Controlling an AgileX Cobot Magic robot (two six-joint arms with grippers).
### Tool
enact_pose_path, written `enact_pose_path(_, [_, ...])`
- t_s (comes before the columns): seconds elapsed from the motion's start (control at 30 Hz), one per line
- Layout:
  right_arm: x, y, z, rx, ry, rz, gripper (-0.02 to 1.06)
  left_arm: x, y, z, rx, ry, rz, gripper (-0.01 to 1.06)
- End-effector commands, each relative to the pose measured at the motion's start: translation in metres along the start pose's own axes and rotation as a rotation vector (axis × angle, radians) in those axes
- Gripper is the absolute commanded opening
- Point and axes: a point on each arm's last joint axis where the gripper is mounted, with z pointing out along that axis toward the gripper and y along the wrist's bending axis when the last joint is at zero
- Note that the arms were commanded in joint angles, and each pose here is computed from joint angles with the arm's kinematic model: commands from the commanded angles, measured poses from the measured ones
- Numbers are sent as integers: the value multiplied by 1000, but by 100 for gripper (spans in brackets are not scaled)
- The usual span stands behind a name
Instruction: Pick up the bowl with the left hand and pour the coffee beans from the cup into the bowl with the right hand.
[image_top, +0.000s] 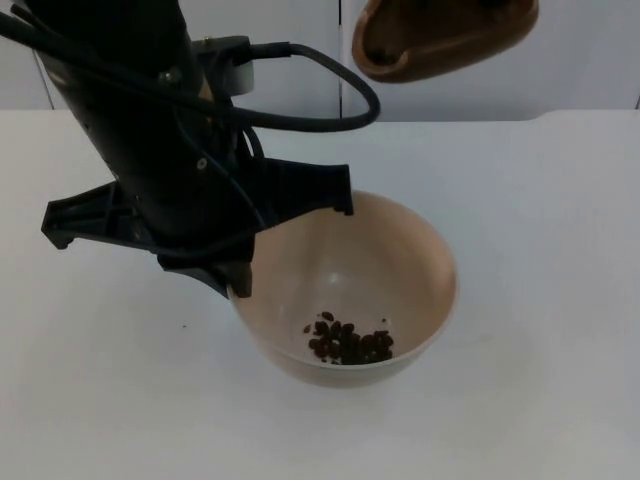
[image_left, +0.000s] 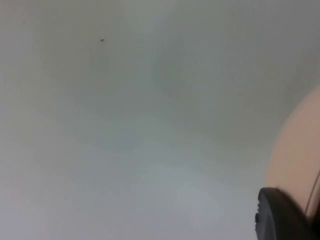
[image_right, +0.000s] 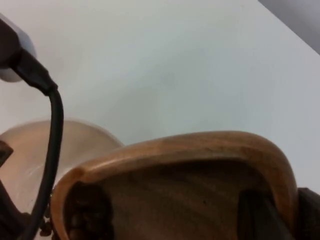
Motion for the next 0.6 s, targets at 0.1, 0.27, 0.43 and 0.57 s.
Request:
enact_pose_path(0.1, [2,-15,-3,-17,8,66,0,-1,0,-2,-10,-19,20,0])
enact_pose_path(0.27, [8,-46,4,-14,32,171,0,-4,4,-2,-47,-53,74,0])
enact_pose_path(0.43, [16,-67,12,23,47,223,0,-12,9,-3,-93,-119,151,0])
enact_pose_path(0.57, [31,-78,29,36,73,256,0,-18,15,-2,-68,-119,95,0])
